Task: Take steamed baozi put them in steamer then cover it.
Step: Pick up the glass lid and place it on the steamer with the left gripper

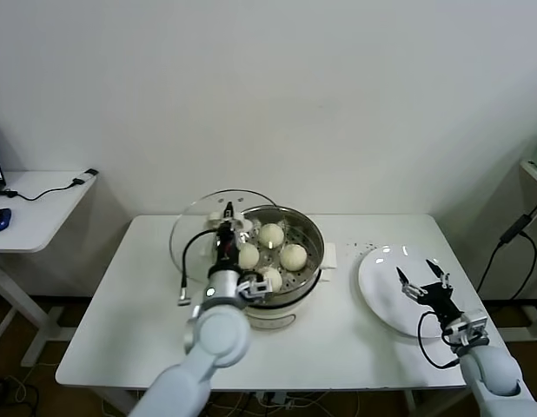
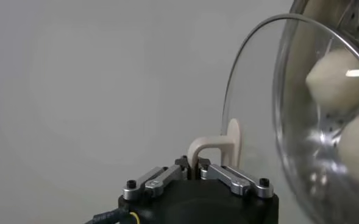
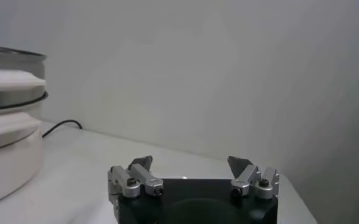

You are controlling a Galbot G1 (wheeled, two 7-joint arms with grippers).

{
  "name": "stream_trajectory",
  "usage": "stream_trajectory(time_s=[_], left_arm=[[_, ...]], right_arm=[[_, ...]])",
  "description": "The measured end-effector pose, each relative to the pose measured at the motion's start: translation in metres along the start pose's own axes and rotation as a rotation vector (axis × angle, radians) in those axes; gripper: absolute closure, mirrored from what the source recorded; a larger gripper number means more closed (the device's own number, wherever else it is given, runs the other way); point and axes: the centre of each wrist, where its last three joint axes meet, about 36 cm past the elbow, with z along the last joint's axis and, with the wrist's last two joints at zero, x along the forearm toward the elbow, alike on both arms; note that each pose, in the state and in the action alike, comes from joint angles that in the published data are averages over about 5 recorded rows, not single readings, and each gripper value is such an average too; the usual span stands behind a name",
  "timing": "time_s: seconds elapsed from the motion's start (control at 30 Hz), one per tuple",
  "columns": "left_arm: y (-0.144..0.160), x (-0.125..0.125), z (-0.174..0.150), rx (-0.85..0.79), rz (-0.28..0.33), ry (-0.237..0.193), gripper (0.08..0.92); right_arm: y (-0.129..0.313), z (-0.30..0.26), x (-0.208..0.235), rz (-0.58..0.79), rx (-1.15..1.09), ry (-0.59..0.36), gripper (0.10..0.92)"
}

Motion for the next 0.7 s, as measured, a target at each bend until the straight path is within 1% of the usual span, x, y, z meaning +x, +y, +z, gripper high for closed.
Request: stream_trajectory(time_s=[0.17, 0.33, 0.5, 0.7], left_arm=[[-0.009, -0.007, -0.032, 0.013, 0.030, -0.008, 0.842], [-0.017, -0.010, -0.055, 0.013, 0.059, -0.023, 0.842], [-0.024, -0.010, -0.070, 0.009, 0.081, -0.030, 0.842], [-0.030, -0.012, -0.080, 0.000, 0.093, -0.031, 0.842]], right_arm=[[0.000, 0.001, 0.001, 0.002, -0.002, -0.005, 0.200], [-0.001, 0.002, 0.002, 0.006, -0.006, -0.007, 0.200], [-0.001, 0.004, 0.002, 0.013, -0.013, -0.007, 0.200], [-0.001, 0.005, 0.002, 0.014, -0.018, -0.007, 0.200]])
